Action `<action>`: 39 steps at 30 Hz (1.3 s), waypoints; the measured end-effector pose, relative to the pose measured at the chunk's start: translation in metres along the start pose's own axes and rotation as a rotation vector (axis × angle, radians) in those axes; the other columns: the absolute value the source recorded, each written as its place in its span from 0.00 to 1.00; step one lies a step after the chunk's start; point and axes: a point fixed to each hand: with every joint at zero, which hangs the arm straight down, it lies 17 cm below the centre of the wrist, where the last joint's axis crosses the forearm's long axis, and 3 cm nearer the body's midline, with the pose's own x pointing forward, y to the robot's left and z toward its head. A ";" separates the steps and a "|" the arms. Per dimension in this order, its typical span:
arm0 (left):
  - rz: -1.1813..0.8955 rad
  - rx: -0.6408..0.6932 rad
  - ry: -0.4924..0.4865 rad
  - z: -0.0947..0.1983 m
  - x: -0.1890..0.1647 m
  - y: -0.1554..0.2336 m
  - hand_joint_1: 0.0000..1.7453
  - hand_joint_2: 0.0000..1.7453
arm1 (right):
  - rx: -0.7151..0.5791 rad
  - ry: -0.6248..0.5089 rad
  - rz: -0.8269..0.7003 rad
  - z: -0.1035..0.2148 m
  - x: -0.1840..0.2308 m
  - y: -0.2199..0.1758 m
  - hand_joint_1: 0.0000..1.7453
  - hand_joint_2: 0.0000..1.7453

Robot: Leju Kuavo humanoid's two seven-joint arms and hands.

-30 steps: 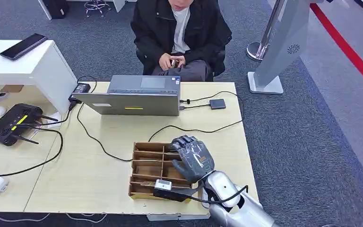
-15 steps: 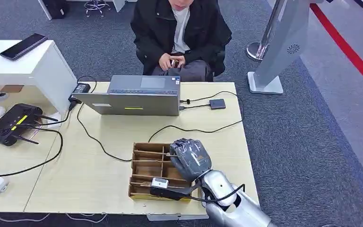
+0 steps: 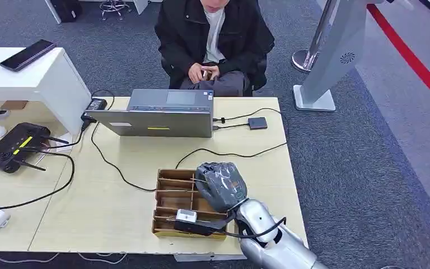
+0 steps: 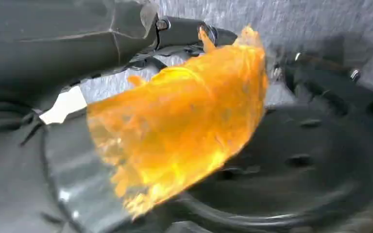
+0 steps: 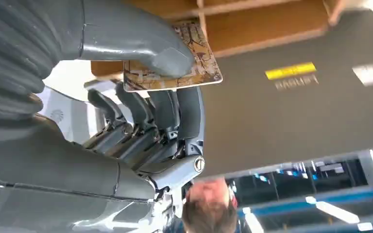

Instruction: Pass the card to the sensor for recognition and then transmit it.

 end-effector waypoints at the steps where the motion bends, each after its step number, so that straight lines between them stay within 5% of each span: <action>1: 0.007 -0.006 0.004 0.002 -0.006 0.001 0.00 0.00 | -0.013 -0.006 -0.006 -0.001 0.001 -0.003 0.99 1.00; 21: 0.048 0.018 0.023 0.012 -0.032 0.021 0.00 0.00 | -0.351 -0.133 -0.055 0.006 0.042 -0.085 1.00 1.00; 39: 0.022 0.008 0.030 0.014 -0.035 0.024 0.00 0.00 | -0.454 -0.164 -0.041 0.005 0.047 -0.125 1.00 1.00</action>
